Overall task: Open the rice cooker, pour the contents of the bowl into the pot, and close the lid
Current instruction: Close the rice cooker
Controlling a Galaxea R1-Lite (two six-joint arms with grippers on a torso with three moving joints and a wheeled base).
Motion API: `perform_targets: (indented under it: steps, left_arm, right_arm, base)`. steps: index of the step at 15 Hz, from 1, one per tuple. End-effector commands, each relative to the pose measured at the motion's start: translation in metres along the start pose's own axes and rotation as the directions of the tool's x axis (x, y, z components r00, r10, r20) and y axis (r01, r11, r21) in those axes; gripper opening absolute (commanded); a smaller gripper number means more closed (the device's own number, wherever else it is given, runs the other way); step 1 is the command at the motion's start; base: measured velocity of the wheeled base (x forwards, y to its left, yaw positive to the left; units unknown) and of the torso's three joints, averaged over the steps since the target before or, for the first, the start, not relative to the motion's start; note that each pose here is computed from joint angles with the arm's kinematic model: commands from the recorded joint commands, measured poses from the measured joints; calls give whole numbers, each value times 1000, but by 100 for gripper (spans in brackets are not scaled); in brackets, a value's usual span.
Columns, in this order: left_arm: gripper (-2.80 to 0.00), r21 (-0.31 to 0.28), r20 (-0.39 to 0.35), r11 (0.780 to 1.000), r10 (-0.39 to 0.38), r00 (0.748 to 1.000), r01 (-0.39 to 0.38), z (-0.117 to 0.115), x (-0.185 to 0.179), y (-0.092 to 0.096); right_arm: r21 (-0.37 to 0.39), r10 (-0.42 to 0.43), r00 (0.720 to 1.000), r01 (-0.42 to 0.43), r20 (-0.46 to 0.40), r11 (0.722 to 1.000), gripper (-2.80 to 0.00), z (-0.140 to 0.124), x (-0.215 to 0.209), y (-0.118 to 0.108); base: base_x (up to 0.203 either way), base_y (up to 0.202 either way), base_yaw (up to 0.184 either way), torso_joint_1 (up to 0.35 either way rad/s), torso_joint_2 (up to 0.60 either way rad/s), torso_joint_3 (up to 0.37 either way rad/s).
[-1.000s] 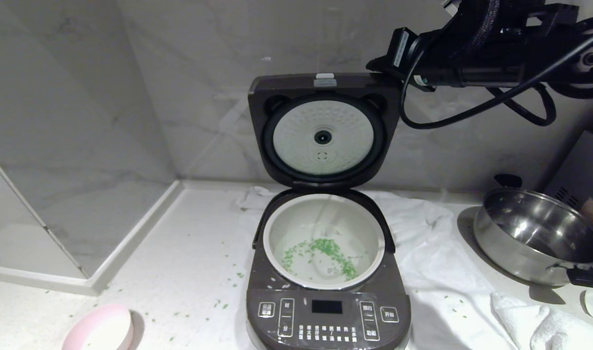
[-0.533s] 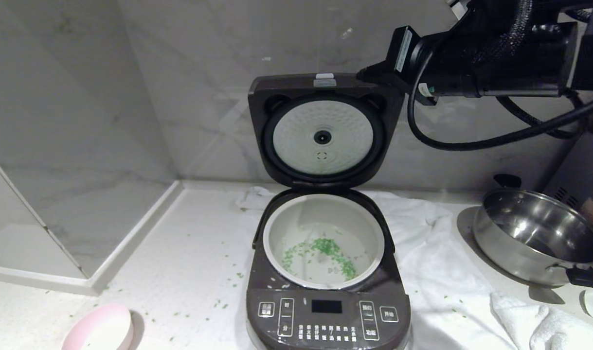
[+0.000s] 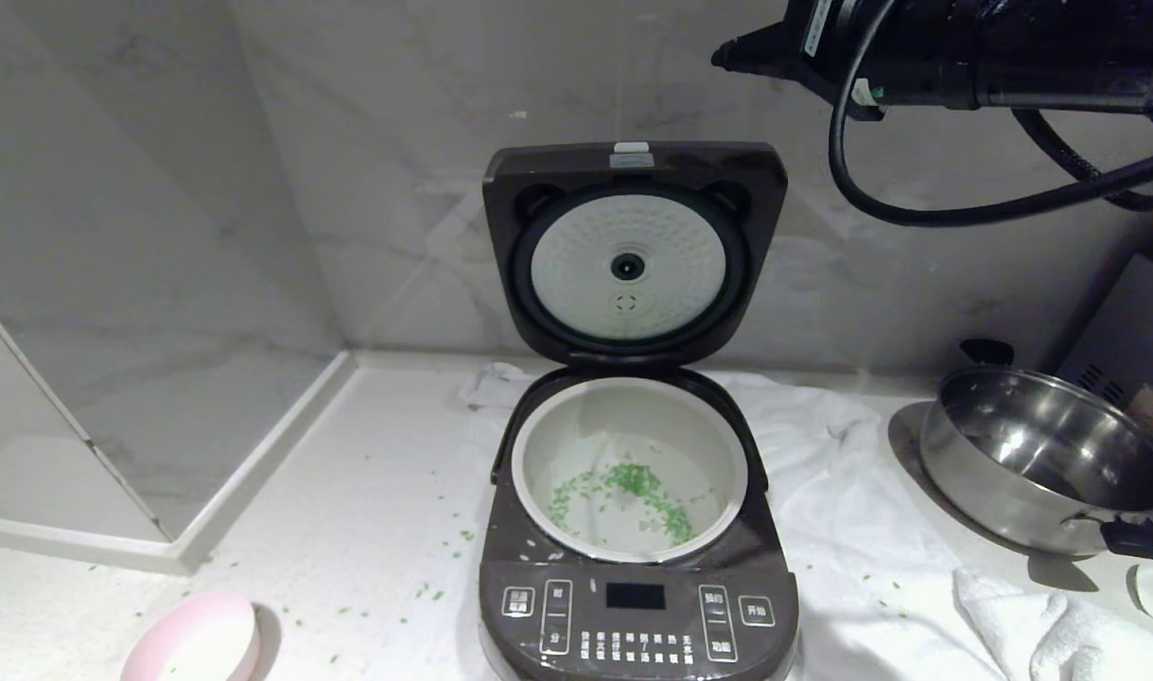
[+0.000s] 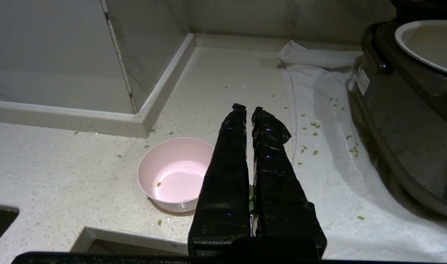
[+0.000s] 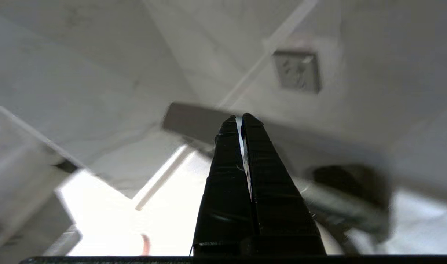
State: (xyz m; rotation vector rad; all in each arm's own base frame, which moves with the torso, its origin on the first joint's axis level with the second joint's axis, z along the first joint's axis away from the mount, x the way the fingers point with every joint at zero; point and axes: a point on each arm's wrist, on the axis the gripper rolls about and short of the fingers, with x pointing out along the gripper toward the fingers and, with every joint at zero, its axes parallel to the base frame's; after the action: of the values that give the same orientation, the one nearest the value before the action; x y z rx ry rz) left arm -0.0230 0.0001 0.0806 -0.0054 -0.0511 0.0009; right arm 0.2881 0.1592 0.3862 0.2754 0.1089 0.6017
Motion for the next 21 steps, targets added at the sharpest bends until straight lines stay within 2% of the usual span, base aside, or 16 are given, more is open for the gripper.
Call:
perform_targets:
  steps: [1, 6, 10, 12, 15, 17, 19, 21]
  left_arm:
    - [-280, -1, -13, 1000, 1, 1000, -1, -4, 1, 0]
    - [-280, -1, -13, 1000, 1, 1000, -1, -4, 1, 0]
    - [-280, -1, -13, 1000, 1, 1000, -1, -4, 1, 0]
    - [-280, -1, -13, 1000, 1, 1000, -1, -4, 1, 0]
    - [-280, -1, -13, 1000, 1, 1000, -1, -4, 1, 0]
    - [-280, -1, -14, 1000, 1, 1000, -1, -4, 1, 0]
    - [-280, -1, -13, 1000, 1, 1000, -1, -4, 1, 0]
    - [-280, -1, -13, 1000, 1, 1000, -1, -4, 1, 0]
  right_arm:
    - [-20, -22, 1000, 22, -5, 1000, -280, -4, 21, -13]
    - [-16, -82, 995, 81, -56, 997, -280, -24, 51, -44]
    - [-15, -119, 992, 119, -43, 993, -280, -26, 58, -62]
    - [-13, -120, 992, 120, -38, 993, -280, -24, 54, -61]
    - [-7, -116, 993, 117, 12, 993, -280, -4, 31, -53]
    - [35, -107, 993, 106, 51, 994, -280, 15, 1, -47]
    - [106, -43, 998, 39, 38, 994, -280, 28, -30, -47]
    - [191, -6, 1000, 1, 21, 982, -280, 34, -52, -59]
  base:
    - [0, 0, 0, 0, 0, 0]
    - [0, 0, 0, 0, 0, 0]
    - [0, 0, 0, 0, 0, 0]
    - [0, 0, 0, 0, 0, 0]
    - [0, 0, 0, 0, 0, 0]
    - [0, 0, 0, 0, 0, 0]
    - [0, 0, 0, 0, 0, 0]
    - [0, 0, 0, 0, 0, 0]
